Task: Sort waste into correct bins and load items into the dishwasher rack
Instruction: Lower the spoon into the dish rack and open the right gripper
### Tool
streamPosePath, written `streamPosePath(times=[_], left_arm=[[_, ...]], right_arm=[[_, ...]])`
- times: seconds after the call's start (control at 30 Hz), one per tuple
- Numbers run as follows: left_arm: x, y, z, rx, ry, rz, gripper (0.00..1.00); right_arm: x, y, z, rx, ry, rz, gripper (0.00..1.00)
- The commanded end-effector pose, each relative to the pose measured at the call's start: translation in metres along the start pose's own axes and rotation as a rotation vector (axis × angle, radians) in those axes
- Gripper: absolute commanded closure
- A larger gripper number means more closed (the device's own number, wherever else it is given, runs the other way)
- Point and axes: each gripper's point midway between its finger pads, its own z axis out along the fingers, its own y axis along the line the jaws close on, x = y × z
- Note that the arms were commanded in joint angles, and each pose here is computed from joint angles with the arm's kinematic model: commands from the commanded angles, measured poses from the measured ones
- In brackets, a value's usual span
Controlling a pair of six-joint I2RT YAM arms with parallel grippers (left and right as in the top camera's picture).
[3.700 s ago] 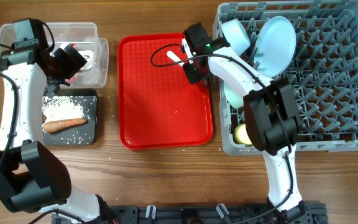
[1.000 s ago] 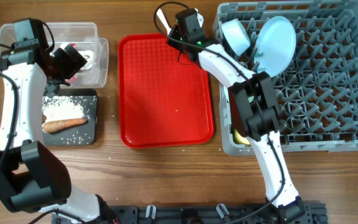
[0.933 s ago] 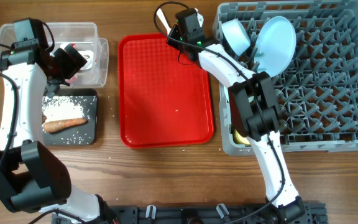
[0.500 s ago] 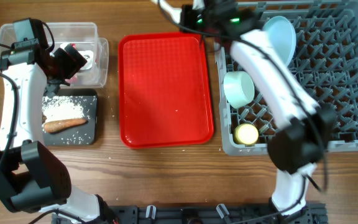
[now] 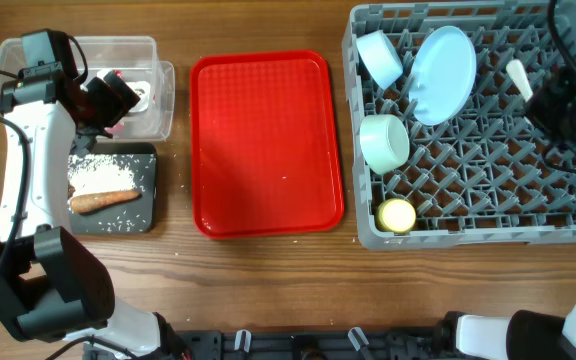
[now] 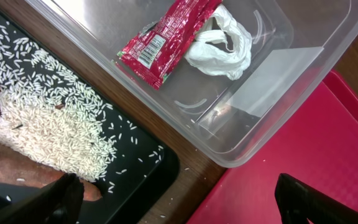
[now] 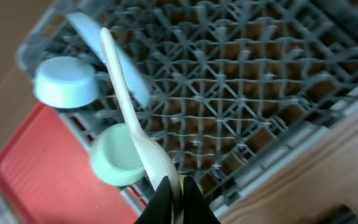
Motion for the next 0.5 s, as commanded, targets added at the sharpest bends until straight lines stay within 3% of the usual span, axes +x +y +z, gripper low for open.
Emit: streamPosePath(times=[0.0,0.2,0.27,0.47], left_arm=[[0.000,-0.001,-0.002,0.005,-0.005,0.003,0.00],[0.000,-0.001,-0.002,0.005,-0.005,0.003,0.00],[0.000,-0.001,-0.002,0.005,-0.005,0.003,0.00],[0.000,-0.001,-0.002,0.005,-0.005,0.003,0.00]], right_arm=[[0.015,-0.001,0.013,-0.005,0.069,-0.193,0.96],[0.078,-0.034,0.075,0.102,0.365,-0.308,0.96],[0.092,-0.031,0.088,0.059,0.421,-0.338,0.96],[0.087,-0.024,0.099,0.038,0.404,-0.324,0.96]])
